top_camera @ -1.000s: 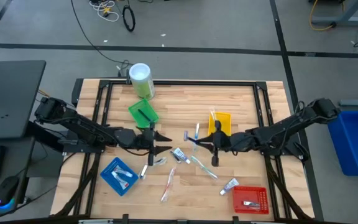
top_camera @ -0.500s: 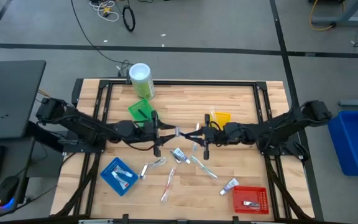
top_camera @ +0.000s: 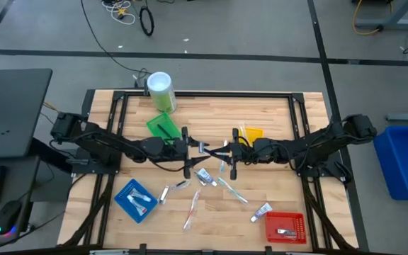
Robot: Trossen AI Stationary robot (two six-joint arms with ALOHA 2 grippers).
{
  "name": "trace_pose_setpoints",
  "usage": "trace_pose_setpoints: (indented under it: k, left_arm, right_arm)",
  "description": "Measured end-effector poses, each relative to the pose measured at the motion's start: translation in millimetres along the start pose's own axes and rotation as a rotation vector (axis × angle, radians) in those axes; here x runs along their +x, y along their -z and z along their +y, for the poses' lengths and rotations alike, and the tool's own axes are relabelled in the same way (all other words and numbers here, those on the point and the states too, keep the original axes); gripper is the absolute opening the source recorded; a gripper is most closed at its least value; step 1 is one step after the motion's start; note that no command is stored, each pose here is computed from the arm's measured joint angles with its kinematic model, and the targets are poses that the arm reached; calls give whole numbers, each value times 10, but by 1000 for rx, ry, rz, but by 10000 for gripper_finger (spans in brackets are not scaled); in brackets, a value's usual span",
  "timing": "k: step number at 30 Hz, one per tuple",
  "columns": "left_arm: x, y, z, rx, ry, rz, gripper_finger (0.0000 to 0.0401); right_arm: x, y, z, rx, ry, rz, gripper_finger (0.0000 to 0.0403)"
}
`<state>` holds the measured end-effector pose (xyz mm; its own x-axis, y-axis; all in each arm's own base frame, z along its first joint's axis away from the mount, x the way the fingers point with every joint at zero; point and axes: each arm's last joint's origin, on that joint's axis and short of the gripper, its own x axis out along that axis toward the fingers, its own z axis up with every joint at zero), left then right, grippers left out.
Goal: Pick & Place Travel size toiletries
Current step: Put the razor into the green bin
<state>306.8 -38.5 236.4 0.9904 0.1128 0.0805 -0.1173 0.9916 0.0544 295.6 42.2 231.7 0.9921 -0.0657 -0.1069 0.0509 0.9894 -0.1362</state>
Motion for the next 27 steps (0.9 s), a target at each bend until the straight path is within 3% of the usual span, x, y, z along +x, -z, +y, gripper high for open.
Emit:
trace_pose_setpoints:
  k: [4,16,27]
  left_arm:
    - [99,7,-29,12,-6,2,182]
    - [168,61,-66,-34,-56,8,52]
    - [163,43,-72,-44,-73,-10,45]
  right_arm:
    - [0,0,0,-1,0,0,46]
    - [0,2,0,-21,4,2,48]
    - [0,-8,-9,-3,10,-3,58]
